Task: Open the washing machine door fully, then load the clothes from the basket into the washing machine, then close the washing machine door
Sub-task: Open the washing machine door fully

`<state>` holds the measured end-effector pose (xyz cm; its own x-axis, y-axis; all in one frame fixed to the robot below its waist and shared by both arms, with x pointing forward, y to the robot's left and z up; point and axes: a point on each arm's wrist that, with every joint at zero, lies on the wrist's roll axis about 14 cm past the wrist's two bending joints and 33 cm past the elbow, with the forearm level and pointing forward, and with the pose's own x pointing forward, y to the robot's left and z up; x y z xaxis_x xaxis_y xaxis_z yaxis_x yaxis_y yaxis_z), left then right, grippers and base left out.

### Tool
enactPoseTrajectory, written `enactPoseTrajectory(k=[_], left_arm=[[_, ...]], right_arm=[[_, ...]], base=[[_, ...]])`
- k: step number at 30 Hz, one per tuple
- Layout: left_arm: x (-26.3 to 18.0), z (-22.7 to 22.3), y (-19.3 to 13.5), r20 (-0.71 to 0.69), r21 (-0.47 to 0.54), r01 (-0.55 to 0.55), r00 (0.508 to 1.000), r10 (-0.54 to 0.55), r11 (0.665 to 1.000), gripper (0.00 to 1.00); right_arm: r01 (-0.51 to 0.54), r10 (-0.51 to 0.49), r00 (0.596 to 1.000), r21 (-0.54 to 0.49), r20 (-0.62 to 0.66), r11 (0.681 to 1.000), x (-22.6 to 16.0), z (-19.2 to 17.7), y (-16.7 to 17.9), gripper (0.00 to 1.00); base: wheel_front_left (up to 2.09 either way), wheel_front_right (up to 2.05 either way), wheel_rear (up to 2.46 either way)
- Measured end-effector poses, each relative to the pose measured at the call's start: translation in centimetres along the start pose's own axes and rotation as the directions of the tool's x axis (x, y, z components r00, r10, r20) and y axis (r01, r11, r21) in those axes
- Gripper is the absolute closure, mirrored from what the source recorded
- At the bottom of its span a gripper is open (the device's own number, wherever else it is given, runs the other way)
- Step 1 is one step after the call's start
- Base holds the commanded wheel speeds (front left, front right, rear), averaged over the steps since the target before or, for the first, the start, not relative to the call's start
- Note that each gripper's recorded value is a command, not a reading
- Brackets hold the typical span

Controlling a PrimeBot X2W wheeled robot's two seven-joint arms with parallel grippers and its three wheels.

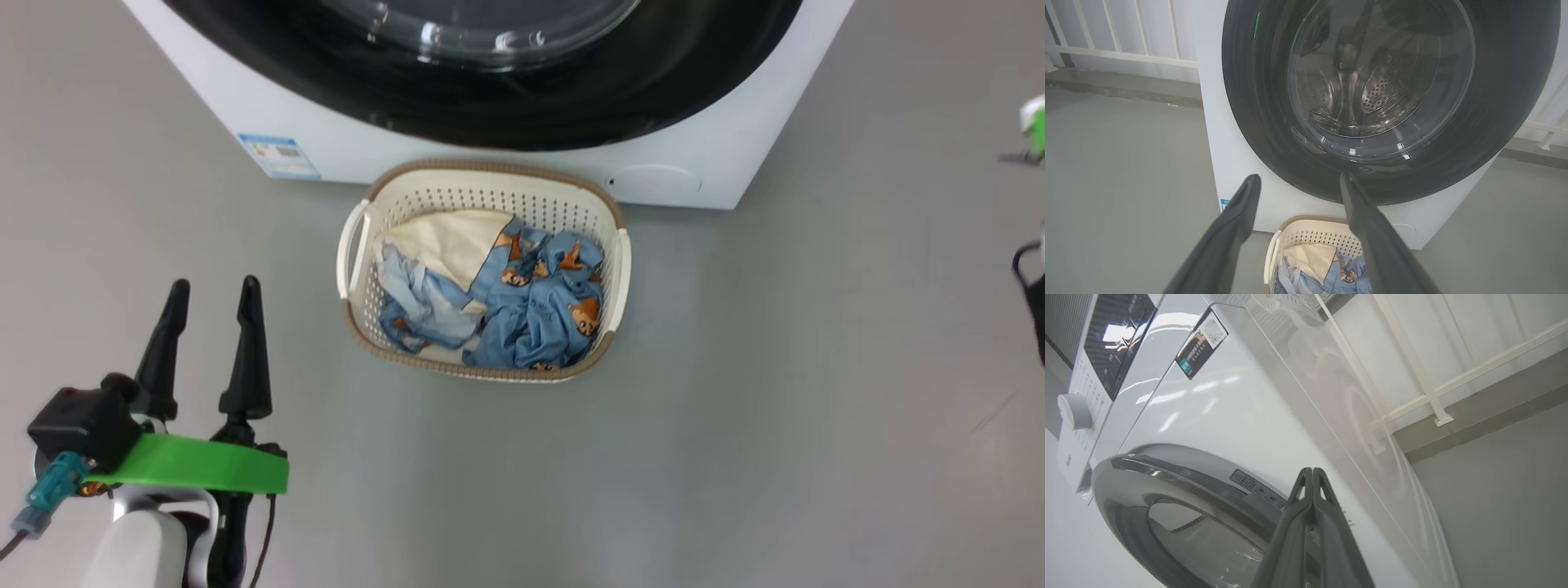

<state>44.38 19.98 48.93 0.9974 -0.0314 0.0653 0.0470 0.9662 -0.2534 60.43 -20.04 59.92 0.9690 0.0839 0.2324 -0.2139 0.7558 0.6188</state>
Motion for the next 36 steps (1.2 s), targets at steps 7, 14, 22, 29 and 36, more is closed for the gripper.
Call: enactPoseTrajectory(k=[7,14,22,29,36], left_arm=[[0.5,-1.3,0.7,-0.023,-0.025,-0.025,0.999,0.024,0.999,0.00],[1.3,-1.9,1.1,-0.031,-0.039,-0.034,0.999,0.033,0.999,0.00],[1.2,-2.4,1.8,-0.045,-0.043,-0.057,0.997,0.055,0.997,0.00],[1.0,-2.9,2.6,-0.059,-0.033,-0.078,0.995,0.076,0.996,0.00],[1.2,-3.1,3.0,-0.061,-0.031,-0.091,0.994,0.089,0.995,0.00]], right_arm=[[0.011,0.018,0.993,0.237,-0.117,0.971,2.8,-1.7,-0.5,1.00],[-0.030,0.115,0.957,0.304,-0.265,0.952,4.9,-4.9,1.5,1.00],[-0.048,0.184,0.905,0.337,-0.384,0.940,6.4,-7.9,3.1,1.00],[-0.058,0.218,0.875,0.353,-0.432,0.934,7.9,-8.8,4.0,1.00],[-0.042,0.231,0.830,0.356,-0.508,0.934,8.5,-10.4,4.0,1.00]], base=[[0.00,0.00,0.00],[0.00,0.00,0.00],[0.00,0.00,0.00],[0.00,0.00,0.00],[0.00,0.00,0.00]])
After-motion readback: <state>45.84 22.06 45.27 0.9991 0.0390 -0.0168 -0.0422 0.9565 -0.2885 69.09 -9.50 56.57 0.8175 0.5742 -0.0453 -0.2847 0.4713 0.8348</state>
